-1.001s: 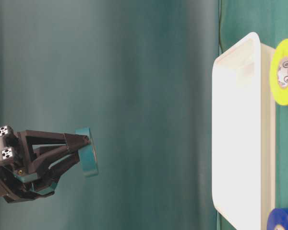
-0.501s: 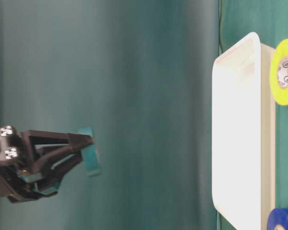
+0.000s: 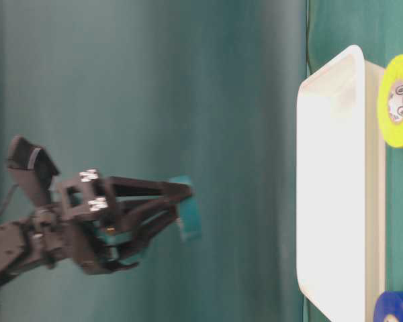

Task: Pick up the tape from a random location and place it into the white case.
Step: 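Carry the teal roll up over the white tray, then lower the teal roll into the white tray with the left gripper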

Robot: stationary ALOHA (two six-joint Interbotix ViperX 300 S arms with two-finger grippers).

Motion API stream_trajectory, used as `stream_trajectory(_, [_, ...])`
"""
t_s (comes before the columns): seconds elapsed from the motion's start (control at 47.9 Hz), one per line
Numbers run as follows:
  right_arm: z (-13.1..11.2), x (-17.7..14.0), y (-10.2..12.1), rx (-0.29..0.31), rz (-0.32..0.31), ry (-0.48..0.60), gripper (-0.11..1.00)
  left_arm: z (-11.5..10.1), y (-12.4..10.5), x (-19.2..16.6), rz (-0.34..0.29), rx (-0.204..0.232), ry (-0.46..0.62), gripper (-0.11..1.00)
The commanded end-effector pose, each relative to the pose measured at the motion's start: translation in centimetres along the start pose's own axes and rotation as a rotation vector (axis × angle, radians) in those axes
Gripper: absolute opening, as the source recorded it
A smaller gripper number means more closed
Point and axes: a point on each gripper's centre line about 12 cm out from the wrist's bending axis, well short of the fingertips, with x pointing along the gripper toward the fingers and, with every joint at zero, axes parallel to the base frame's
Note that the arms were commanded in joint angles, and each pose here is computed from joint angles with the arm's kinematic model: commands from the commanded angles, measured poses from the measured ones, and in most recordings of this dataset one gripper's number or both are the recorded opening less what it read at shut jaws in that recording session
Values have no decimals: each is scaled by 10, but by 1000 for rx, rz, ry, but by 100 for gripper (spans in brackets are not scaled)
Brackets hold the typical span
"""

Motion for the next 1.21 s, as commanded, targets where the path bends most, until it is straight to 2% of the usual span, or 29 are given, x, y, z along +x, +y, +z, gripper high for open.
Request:
stream_trajectory(0.0, [4, 2, 0, -2, 0, -8, 0, 2, 4, 1, -2, 1, -36, 21])
stream_trajectory(0.167, [3, 2, 0, -2, 0, -5, 0, -7, 13, 41, 12, 25, -1, 21])
stream_trajectory(0.396, [-2, 4, 0, -2, 0, 11, 0, -13, 31, 81, 24, 0, -15, 21])
stream_trajectory(0.626, [-1, 4, 0, -2, 0, 9, 0, -25, 50, 115, 46, -25, 32, 21])
stream_trajectory(0.897, [-2, 4, 0, 0, 0, 11, 0, -32, 52, 142, 46, -7, 65, 21])
stream_trajectory(1.189, [-1, 4, 0, 0, 0, 9, 0, -33, 51, 144, 45, -9, 73, 21])
